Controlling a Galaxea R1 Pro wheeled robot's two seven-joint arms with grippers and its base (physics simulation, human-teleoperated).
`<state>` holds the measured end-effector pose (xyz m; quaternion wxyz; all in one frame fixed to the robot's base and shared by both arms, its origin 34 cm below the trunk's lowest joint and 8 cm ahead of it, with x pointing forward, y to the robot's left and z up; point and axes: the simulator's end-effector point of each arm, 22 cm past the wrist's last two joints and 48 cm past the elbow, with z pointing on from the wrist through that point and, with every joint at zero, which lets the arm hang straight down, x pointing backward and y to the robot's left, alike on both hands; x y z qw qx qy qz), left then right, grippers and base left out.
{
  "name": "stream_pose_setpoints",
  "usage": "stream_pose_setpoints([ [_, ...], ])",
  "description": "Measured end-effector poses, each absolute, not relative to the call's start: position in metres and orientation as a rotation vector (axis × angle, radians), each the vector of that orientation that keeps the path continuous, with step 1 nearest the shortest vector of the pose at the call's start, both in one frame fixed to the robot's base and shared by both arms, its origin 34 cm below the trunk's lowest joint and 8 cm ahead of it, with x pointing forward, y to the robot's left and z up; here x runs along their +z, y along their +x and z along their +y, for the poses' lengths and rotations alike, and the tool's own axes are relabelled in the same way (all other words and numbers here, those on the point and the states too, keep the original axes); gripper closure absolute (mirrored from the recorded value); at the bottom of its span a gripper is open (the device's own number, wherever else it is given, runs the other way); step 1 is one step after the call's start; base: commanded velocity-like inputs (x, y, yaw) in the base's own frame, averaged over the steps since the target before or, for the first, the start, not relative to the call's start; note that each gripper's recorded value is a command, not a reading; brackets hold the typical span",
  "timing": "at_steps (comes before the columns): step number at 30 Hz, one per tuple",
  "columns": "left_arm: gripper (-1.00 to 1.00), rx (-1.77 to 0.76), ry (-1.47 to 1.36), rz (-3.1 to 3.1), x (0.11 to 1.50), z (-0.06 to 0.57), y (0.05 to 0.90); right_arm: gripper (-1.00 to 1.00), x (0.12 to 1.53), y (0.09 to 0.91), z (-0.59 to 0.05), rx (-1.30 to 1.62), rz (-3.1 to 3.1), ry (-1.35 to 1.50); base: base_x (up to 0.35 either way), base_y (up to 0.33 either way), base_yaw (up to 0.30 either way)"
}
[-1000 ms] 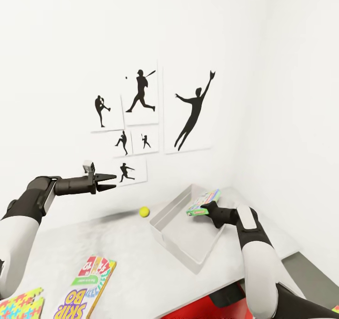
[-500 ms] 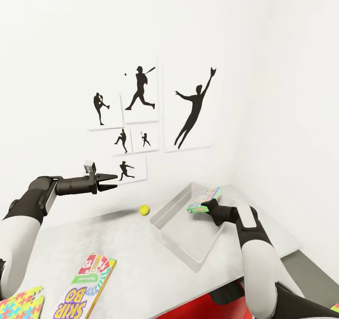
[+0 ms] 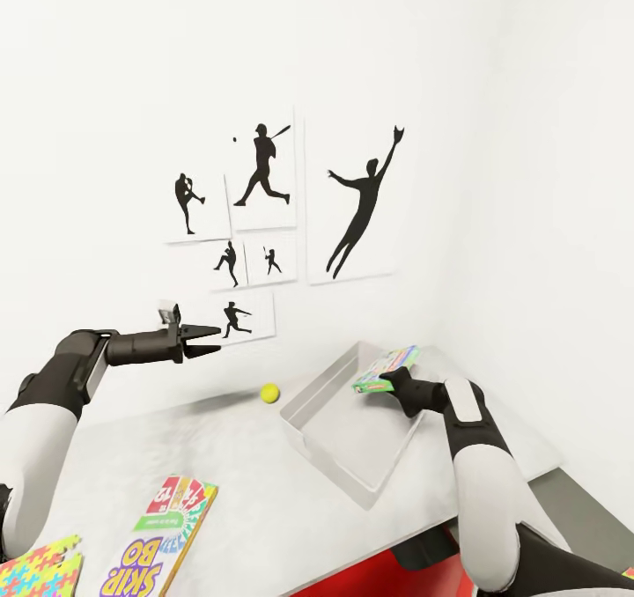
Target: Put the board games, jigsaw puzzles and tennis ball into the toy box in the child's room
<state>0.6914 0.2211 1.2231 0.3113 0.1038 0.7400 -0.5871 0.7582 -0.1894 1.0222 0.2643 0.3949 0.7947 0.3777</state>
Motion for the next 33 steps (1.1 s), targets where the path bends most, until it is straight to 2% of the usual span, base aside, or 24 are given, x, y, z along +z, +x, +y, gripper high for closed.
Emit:
stream_pose_setpoints([
  [17, -1.0, -1.549, 0.273, 1.954, 1.223, 0.221, 0.692, 1.0, 1.022, 0.758, -0.188, 1.023, 2.15, 1.066, 0.0, 0.0, 0.001],
  [33, -1.0, -1.555, 0.26, 1.97, 1.212, 0.222, 0.696, 1.0, 1.014, 0.761, -0.186, 1.02, 2.161, 1.075, 0.0, 0.0, 0.061],
])
